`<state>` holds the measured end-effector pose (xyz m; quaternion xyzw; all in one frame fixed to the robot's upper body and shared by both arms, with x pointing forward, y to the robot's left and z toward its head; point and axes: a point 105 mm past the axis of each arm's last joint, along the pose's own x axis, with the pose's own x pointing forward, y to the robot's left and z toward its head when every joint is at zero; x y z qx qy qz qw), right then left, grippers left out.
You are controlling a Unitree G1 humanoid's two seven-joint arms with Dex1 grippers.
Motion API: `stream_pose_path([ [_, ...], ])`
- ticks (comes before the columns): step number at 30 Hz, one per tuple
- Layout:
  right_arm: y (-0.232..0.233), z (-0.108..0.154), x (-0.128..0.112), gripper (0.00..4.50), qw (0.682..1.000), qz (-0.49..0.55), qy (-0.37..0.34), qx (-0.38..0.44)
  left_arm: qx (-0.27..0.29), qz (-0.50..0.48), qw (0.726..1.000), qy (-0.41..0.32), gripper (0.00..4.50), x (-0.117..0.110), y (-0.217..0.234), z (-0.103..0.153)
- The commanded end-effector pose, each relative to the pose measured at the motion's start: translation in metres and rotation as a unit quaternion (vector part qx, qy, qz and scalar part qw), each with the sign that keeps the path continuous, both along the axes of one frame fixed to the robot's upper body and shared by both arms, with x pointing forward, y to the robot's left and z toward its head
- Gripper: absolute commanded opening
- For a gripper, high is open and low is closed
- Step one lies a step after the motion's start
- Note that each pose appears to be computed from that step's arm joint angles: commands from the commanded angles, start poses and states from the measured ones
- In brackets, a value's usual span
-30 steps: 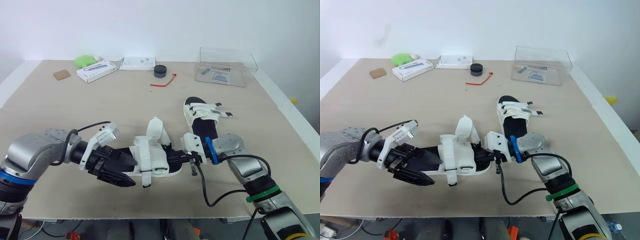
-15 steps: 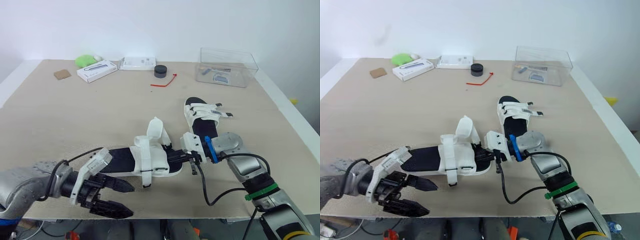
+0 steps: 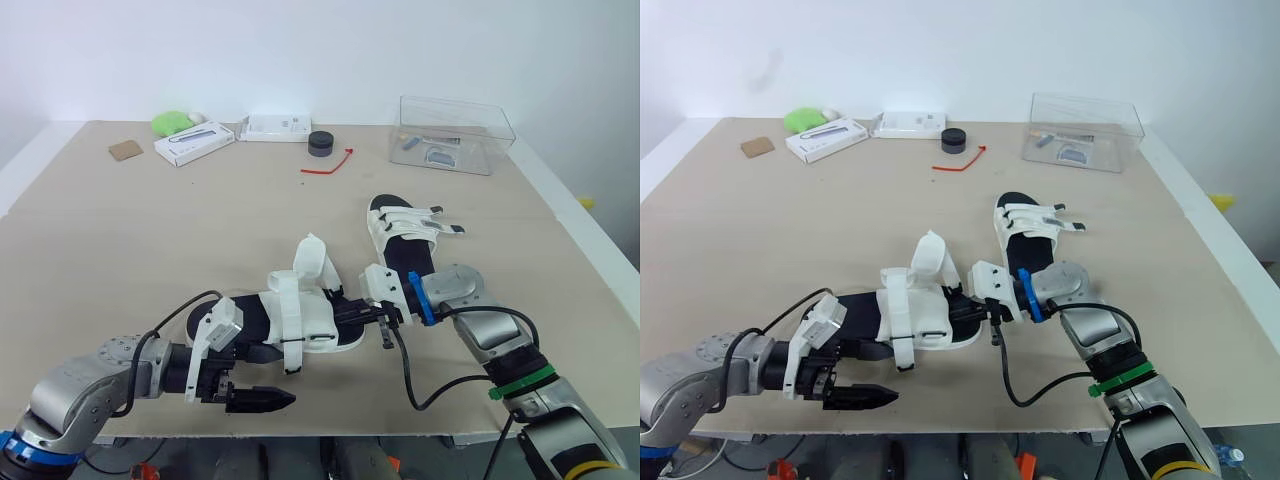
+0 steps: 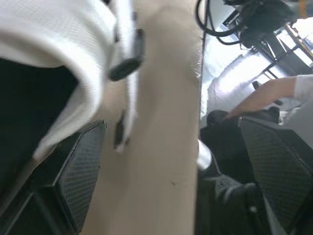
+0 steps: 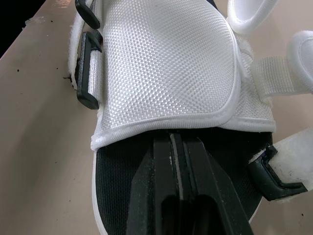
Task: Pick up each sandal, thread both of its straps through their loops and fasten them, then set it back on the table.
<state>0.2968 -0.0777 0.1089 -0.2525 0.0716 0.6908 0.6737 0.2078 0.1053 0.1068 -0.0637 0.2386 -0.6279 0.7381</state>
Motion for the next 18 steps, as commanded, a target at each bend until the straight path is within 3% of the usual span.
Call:
stream_pose_path([
  [1, -0.005, -0.006, -0.001, 0.00, 1.000, -0.004, 0.006, -0.019, -0.014, -0.004, 1.000, -0.023, 4.46, 0.007, -0.007, 0.007],
  [8, -0.006, -0.005, -0.001, 0.00, 1.000, -0.006, 0.004, -0.019, -0.017, -0.016, 0.999, -0.025, 4.46, 0.012, -0.016, 0.003],
  [9, -0.006, -0.005, -0.001, 0.00, 1.000, -0.006, 0.004, -0.020, -0.015, -0.017, 0.999, -0.023, 4.23, 0.011, -0.016, 0.002],
  [12, -0.007, -0.005, -0.002, 0.00, 1.000, -0.007, 0.004, -0.021, -0.012, -0.027, 0.999, -0.018, 3.21, 0.007, -0.014, -0.001],
  [17, -0.009, -0.005, -0.003, 0.00, 1.000, -0.009, 0.003, -0.023, -0.016, -0.032, 0.999, -0.014, 0.49, 0.000, -0.009, 0.002],
  [18, -0.009, -0.005, -0.003, 0.00, 1.000, -0.009, 0.003, -0.023, -0.017, -0.032, 0.999, -0.015, 0.25, -0.001, -0.009, 0.002],
])
